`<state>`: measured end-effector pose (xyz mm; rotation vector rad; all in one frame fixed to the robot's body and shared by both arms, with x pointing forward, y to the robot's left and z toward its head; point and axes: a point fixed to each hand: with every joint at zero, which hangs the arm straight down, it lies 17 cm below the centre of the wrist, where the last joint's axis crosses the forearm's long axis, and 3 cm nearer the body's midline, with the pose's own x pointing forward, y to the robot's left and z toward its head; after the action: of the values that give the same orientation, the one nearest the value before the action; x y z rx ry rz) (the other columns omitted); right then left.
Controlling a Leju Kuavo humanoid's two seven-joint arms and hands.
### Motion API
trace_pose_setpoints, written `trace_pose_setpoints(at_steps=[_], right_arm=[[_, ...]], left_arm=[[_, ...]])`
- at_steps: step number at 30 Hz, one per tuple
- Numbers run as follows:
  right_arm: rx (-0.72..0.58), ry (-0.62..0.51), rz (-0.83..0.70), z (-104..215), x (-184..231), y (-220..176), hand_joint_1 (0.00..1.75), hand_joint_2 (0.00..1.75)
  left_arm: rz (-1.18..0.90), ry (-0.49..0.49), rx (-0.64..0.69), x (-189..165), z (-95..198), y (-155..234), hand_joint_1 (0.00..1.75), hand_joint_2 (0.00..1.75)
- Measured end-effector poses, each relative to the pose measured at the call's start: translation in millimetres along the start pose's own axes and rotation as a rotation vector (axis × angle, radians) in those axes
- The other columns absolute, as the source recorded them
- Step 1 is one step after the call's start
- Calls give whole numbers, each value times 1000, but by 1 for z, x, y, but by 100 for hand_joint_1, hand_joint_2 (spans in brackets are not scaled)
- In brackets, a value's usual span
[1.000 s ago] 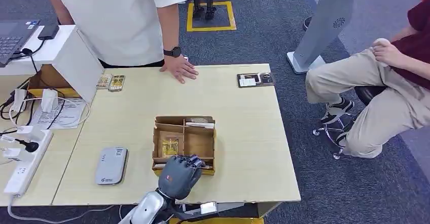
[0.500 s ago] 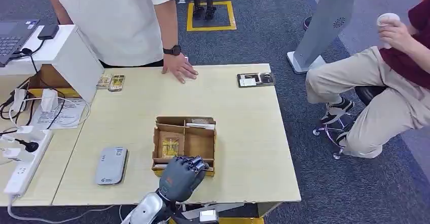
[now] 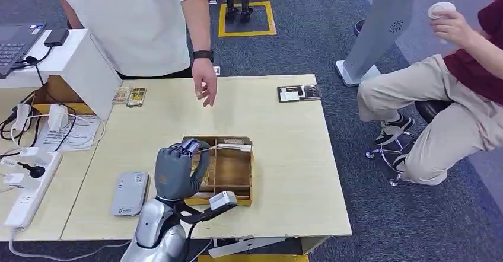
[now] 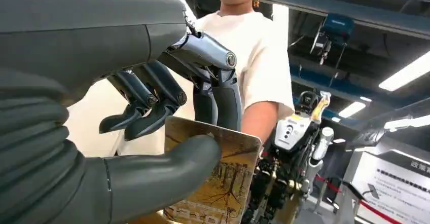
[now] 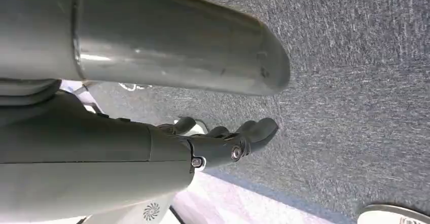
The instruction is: Pass the card to the sensor for recognition and then transmit it.
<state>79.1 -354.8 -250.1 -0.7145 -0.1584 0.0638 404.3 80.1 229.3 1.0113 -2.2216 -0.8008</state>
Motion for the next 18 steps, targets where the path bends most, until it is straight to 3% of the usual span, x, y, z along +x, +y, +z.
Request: trace_pose_setpoints(at_steps=[5, 10, 18], right_arm=[[-1, -7, 6, 0, 2, 0, 0, 0], [0, -15, 14, 0, 4, 0, 0, 0], [4, -36, 36, 1, 10, 1, 0, 0]], left_arm=[[8, 24, 83, -10, -21, 24, 175, 175], [10, 127, 157, -39, -48, 45, 175, 175], [-50, 201, 150, -67, -80, 41, 175, 175]])
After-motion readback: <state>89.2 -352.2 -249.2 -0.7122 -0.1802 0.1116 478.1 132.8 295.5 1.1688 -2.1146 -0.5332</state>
